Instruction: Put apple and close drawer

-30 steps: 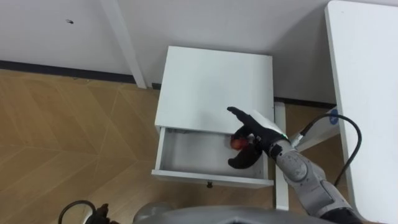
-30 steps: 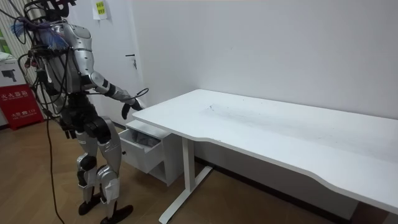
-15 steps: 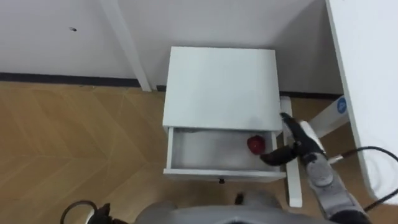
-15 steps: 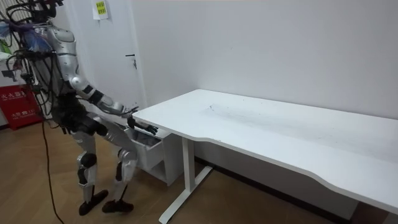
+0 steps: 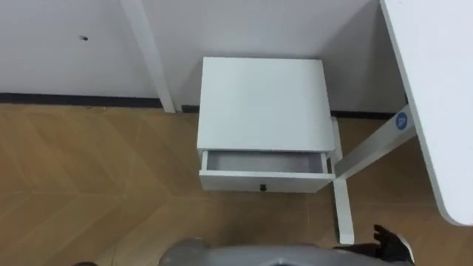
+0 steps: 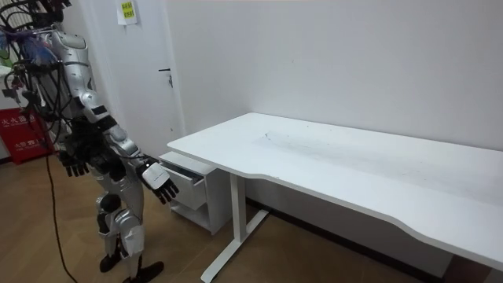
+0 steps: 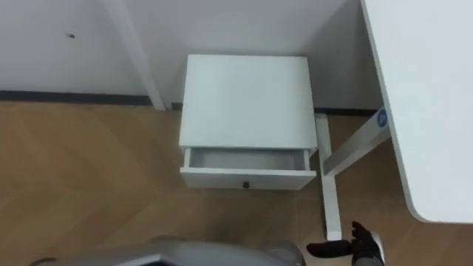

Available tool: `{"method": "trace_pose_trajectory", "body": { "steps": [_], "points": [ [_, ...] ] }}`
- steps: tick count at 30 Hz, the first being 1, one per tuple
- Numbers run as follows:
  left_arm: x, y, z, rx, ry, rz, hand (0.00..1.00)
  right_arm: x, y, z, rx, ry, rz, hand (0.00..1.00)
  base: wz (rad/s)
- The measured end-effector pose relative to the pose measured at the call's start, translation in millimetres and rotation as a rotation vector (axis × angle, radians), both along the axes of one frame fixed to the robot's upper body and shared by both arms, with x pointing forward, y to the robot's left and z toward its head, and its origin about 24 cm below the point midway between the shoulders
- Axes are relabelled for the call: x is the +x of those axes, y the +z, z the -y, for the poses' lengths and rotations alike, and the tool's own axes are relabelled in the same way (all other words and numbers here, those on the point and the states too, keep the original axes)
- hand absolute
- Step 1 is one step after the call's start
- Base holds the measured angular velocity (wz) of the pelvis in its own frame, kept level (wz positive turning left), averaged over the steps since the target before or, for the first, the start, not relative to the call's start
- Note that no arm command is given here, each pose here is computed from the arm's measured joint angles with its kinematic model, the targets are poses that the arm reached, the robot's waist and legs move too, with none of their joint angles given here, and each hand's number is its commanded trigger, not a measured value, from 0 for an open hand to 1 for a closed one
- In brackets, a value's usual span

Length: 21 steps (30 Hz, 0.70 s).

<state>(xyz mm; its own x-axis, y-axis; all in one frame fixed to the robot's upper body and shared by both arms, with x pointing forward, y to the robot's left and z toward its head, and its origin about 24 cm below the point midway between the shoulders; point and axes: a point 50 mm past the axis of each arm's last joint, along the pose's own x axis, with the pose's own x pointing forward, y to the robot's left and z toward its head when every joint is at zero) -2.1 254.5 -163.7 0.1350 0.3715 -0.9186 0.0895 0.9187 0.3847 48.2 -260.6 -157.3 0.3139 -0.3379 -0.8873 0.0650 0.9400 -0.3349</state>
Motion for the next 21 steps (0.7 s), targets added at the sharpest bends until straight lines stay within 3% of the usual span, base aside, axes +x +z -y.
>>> {"method": "trace_pose_trajectory", "body": {
  "steps": [9,21],
  "points": [
    [11,-1,6.8,-0.029,0.002,0.027,0.0,-10,-4,-6,0.067,-0.035,-0.038,0.0,0.04],
    [-10,-3,7.6,-0.034,0.075,-0.052,0.0,-32,-10,-11,0.111,-0.112,-0.134,0.0,-0.01]
  ]
}}
